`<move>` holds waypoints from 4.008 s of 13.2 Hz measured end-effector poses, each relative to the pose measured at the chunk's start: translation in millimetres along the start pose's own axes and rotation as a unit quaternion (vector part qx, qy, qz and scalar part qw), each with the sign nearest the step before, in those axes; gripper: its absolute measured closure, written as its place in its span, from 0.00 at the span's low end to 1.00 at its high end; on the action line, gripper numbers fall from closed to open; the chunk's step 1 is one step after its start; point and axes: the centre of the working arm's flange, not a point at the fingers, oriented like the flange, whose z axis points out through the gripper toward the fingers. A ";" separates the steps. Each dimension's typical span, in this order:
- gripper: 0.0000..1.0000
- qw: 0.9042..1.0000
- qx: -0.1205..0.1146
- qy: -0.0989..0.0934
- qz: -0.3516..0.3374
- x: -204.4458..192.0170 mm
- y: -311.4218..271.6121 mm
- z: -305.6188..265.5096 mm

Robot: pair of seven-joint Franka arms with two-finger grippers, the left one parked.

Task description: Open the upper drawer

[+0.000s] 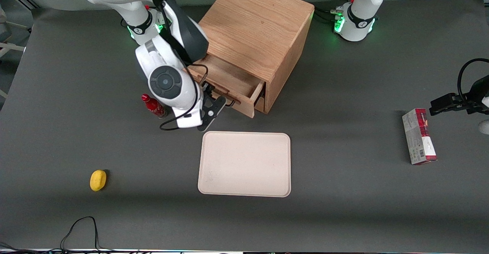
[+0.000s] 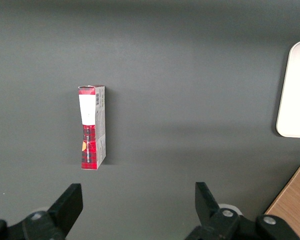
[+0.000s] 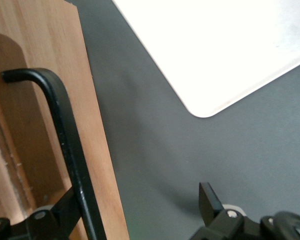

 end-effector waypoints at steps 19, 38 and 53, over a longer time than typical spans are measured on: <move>0.00 0.998 -0.008 0.046 0.031 14.1 100.1 -8.2; 0.00 0.996 -0.014 0.067 0.050 6.1 128.6 -20.9; 0.00 0.994 -0.016 0.073 0.084 -53.7 153.8 -109.9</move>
